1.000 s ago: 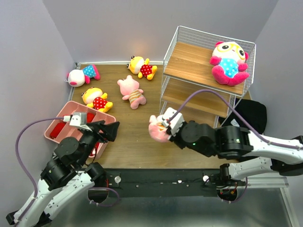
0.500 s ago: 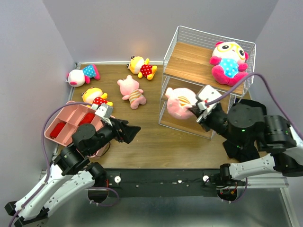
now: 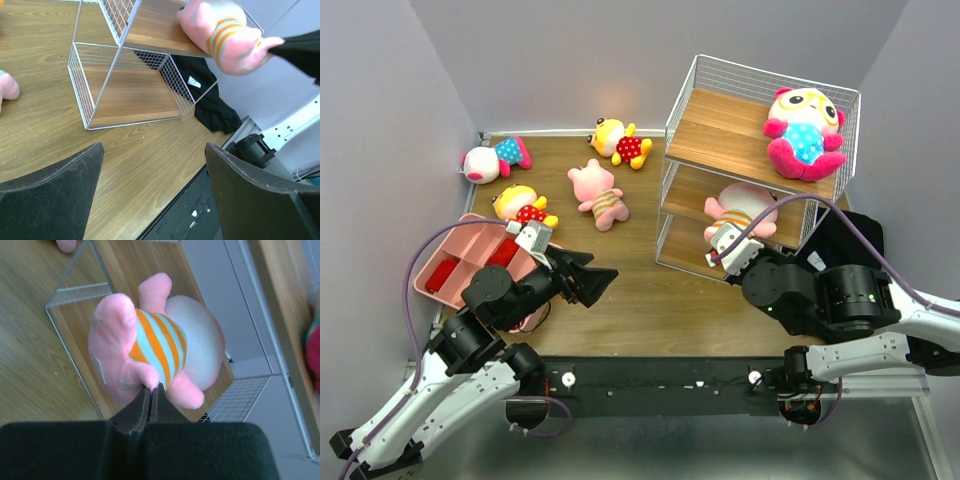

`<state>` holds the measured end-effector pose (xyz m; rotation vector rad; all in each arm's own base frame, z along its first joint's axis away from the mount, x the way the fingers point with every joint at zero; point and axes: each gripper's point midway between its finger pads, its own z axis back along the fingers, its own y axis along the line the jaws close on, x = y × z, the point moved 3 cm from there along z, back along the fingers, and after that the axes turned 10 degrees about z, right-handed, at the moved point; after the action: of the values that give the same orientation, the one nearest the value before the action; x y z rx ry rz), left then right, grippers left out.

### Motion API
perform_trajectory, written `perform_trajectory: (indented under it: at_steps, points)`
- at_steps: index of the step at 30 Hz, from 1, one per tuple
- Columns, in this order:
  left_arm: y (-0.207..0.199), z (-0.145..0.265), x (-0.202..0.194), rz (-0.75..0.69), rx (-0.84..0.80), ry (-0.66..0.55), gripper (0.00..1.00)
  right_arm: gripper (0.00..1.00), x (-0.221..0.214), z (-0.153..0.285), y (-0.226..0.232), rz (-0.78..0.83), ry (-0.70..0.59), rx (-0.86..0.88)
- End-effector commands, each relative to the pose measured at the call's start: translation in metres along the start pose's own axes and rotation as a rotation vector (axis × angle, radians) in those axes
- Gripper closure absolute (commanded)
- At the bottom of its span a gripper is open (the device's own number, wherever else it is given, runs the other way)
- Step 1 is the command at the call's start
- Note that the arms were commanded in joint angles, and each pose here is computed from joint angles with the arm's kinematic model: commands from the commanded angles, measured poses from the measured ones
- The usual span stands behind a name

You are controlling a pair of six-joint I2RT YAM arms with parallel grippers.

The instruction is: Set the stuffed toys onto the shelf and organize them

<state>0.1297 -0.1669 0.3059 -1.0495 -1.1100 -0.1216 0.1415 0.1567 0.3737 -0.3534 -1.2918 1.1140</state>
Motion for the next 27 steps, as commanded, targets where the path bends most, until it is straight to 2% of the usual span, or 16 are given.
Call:
perform_trajectory:
  at_steps: [1,6,10,18,27]
  points:
    - [-0.005,0.002,0.005,0.007,-0.02,-0.018,0.07,0.99,-0.041,0.005,0.001,0.003,0.144,-0.086]
    - [-0.006,-0.001,0.004,0.021,-0.026,-0.013,0.08,0.97,-0.065,0.007,0.0,0.059,0.197,-0.118]
    - [-0.005,-0.001,0.003,0.024,-0.022,-0.013,0.07,0.93,-0.075,0.012,-0.008,0.037,0.21,-0.154]
    - [-0.005,-0.003,0.003,0.032,-0.019,-0.012,0.07,0.93,-0.088,0.014,-0.011,0.028,0.217,-0.196]
    - [-0.002,-0.007,0.001,0.037,-0.012,-0.008,0.08,0.76,-0.094,0.015,-0.022,0.017,0.182,-0.276]
